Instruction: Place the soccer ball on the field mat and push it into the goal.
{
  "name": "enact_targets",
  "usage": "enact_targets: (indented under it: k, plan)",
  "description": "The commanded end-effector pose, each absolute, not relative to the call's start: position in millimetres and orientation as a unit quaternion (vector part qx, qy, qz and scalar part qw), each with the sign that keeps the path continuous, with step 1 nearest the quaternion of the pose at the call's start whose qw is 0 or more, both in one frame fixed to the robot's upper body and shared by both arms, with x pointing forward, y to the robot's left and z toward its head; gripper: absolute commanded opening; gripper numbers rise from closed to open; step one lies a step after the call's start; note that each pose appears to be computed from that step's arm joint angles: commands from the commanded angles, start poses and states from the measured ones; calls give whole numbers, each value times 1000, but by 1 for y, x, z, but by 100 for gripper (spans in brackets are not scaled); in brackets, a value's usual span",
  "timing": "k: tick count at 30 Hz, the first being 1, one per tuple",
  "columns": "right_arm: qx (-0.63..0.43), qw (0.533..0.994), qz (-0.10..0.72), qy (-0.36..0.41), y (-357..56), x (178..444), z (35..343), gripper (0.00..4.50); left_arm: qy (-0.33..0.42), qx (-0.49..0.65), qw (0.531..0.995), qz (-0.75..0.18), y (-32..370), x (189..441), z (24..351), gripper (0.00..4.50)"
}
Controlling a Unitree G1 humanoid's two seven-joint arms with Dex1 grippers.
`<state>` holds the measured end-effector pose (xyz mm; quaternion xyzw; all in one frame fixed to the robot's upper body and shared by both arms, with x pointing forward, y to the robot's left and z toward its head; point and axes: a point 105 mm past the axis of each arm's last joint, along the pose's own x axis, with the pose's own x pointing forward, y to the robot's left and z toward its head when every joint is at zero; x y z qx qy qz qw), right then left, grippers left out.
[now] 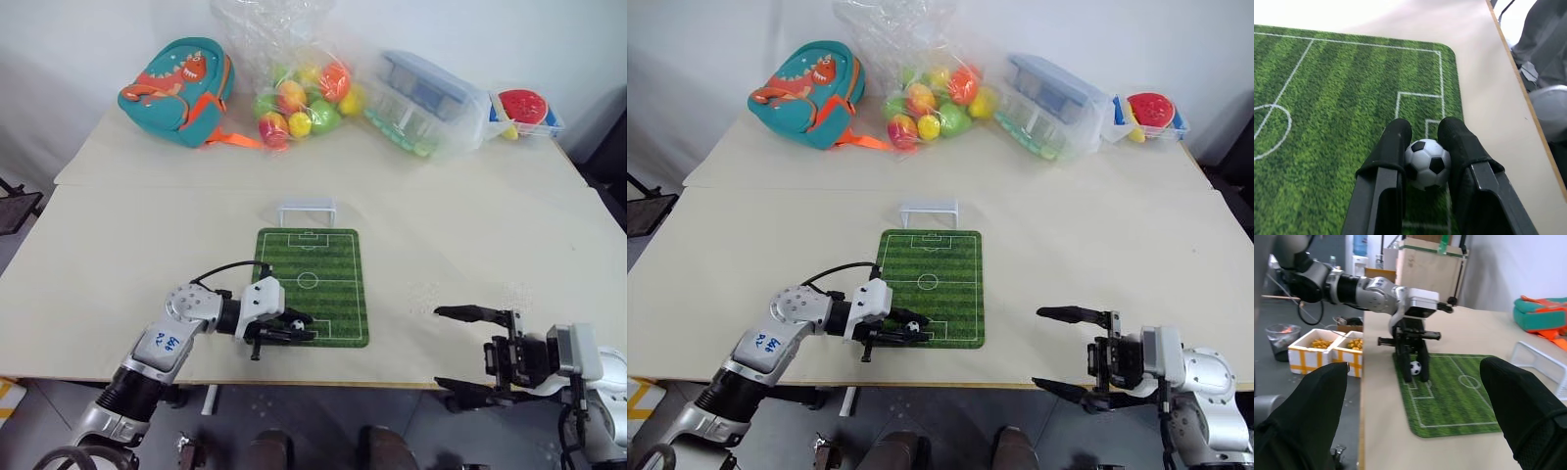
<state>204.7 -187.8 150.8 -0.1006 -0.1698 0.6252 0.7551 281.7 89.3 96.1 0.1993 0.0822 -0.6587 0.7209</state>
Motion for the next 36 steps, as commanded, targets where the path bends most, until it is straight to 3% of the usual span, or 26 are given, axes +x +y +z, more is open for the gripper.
enact_targets:
  k: [1, 2, 13, 22, 28, 33, 36]
  plan:
    - [-115, 757, 619, -177, -193, 202, 160, 450, 78, 205, 719, -660, 88, 281, 96, 86]
    - [-116, 758, 618, -174, -194, 201, 159, 450, 79, 204, 718, -661, 88, 280, 96, 86]
    - [-114, 768, 612, -150, -208, 198, 150, 450, 50, 202, 711, -672, 84, 276, 102, 400]
    - [-104, 768, 617, -138, -206, 195, 147, 450, 6, 188, 712, -676, 86, 271, 120, 400]
    - [-114, 772, 608, -146, -211, 196, 151, 450, -64, 157, 713, -680, 115, 262, 164, 400]
    - [-139, 773, 601, -147, -222, 196, 158, 450, -11, 181, 697, -693, 153, 245, 159, 400]
    - [-159, 772, 598, -145, -229, 196, 164, 450, 34, 170, 692, -701, 165, 227, 142, 316]
